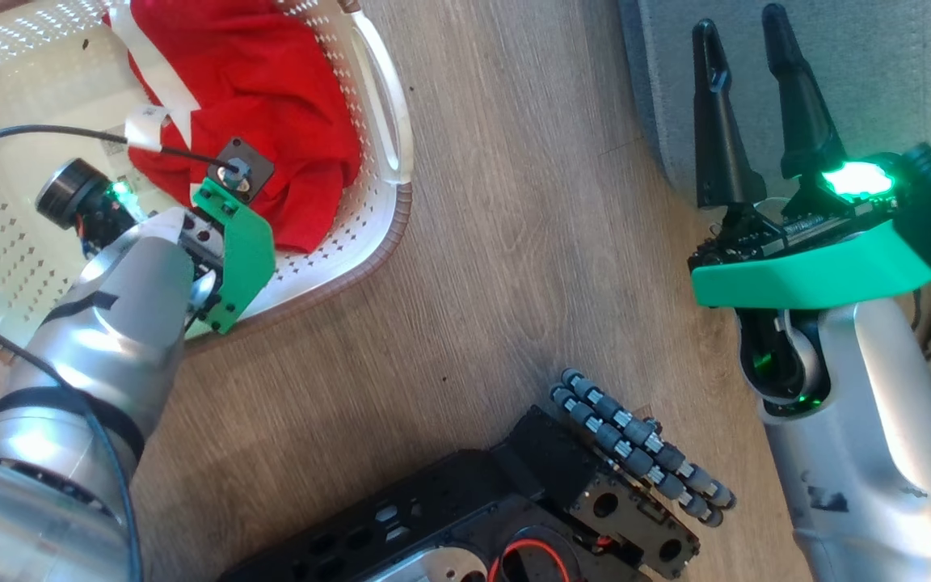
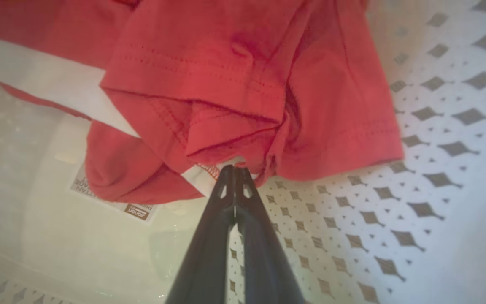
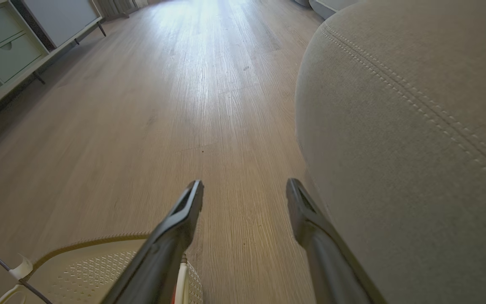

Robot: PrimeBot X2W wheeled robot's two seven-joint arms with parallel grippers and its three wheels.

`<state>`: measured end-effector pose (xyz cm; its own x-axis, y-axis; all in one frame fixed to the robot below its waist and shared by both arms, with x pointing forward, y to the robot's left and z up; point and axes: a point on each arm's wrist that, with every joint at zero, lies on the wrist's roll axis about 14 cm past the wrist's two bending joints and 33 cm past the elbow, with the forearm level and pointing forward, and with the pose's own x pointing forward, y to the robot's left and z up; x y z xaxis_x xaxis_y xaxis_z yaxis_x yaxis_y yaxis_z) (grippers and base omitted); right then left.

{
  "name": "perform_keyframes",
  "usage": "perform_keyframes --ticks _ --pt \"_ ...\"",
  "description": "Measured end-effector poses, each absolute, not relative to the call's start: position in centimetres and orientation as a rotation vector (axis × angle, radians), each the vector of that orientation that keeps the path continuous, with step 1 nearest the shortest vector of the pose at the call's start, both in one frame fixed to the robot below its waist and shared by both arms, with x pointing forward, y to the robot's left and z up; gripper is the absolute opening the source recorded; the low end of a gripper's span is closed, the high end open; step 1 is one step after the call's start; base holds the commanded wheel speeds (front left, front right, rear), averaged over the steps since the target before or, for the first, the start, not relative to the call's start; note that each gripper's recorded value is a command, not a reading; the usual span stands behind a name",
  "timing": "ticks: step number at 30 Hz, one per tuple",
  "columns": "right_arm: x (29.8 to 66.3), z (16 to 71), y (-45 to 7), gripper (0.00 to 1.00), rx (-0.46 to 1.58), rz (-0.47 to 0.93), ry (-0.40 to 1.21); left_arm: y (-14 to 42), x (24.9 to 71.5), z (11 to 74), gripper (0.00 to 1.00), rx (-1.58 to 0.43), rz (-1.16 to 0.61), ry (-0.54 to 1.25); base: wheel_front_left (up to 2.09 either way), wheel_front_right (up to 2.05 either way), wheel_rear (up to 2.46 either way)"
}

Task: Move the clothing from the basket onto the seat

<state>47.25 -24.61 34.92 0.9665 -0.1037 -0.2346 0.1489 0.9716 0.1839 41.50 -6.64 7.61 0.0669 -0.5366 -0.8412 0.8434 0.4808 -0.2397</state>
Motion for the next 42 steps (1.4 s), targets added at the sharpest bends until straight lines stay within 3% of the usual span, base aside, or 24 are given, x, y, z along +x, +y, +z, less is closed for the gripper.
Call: perform_keyframes --ticks 12,25,42 --pt "50.0 37.9 -23.8 1.0 0.176 -0.065 0.139 -8.3 44.4 10.7 0.0 0.208 -1.012 0.958 0.0 0.0 0.0" --pt "51.4 41.9 -21.2 1.0 0.118 0.017 0.051 -6.6 47.2 20.2 0.0 0.071 -0.87 0.779 0.0 0.0 0.0" --pt "48.1 46.8 -17.0 1.0 0.143 0.101 -0.005 -0.5 45.6 32.0 0.0 -0.008 -0.657 0.588 0.0 0.0 0.0"
